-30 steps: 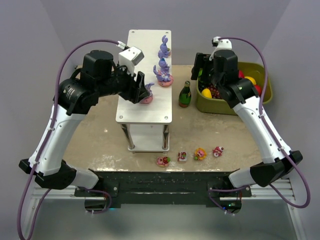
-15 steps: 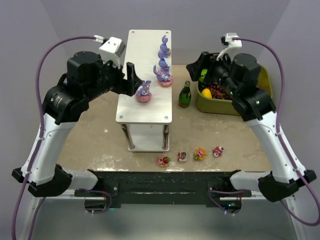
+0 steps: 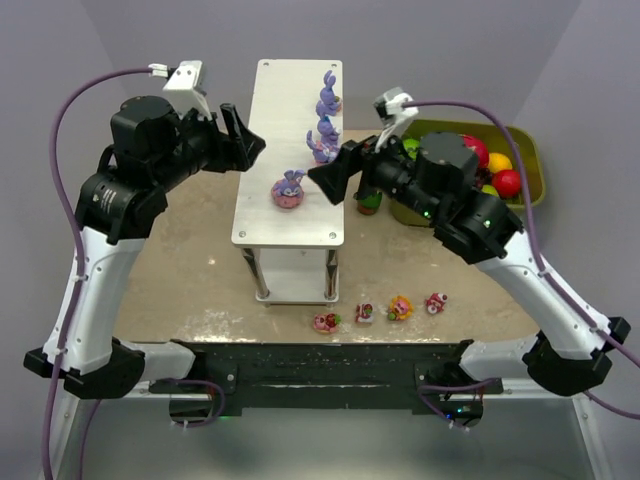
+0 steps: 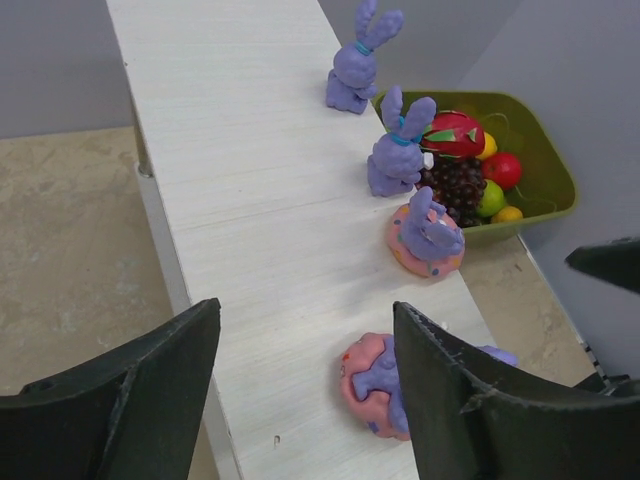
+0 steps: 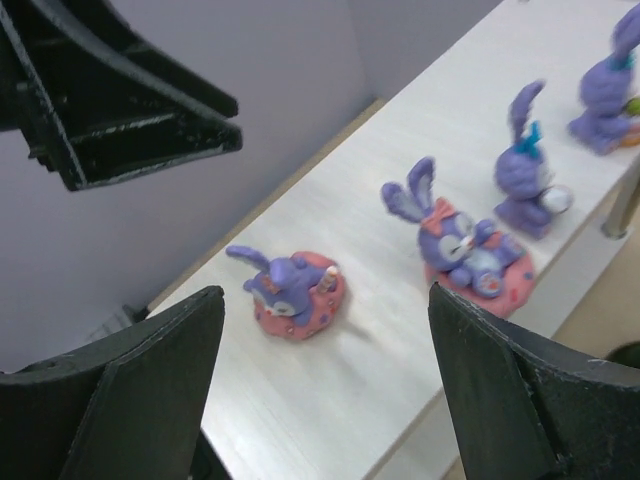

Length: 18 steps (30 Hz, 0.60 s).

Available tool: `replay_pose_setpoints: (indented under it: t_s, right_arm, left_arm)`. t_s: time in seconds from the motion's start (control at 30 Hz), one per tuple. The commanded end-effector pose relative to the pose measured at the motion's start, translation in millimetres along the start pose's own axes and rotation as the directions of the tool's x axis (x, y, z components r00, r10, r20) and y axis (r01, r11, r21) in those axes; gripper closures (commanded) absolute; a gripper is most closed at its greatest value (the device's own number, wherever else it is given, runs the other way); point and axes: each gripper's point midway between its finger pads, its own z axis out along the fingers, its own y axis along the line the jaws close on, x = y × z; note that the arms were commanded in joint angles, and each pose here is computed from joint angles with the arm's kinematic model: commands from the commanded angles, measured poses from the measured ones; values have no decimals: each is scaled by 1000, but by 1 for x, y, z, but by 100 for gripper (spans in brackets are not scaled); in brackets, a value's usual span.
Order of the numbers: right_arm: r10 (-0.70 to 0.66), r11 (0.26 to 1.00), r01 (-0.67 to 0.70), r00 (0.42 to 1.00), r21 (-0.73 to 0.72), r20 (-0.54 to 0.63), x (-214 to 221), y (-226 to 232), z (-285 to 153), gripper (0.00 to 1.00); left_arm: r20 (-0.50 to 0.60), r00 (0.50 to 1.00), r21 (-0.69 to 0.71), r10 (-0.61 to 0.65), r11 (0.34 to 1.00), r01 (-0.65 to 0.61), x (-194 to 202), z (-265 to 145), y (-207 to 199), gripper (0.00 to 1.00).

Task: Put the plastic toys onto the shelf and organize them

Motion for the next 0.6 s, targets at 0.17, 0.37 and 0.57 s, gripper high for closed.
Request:
replay_pose_setpoints:
  t_s: [0.17, 0.37, 0.57]
  right_arm:
    - [168, 984, -164, 985, 68, -45, 28, 35, -1, 19]
    - [179, 983, -174, 979, 54, -93, 42, 56, 6, 24]
    - [189, 975, -173, 976, 140, -109, 54, 53, 19, 30]
  left_arm:
    - [-128, 990, 140, -62, 987, 80, 34, 29, -18, 41]
    - [-175, 983, 191, -58, 977, 92, 46, 42, -25, 50]
    - [-222, 974, 194, -48, 977, 93, 60, 44, -23, 64]
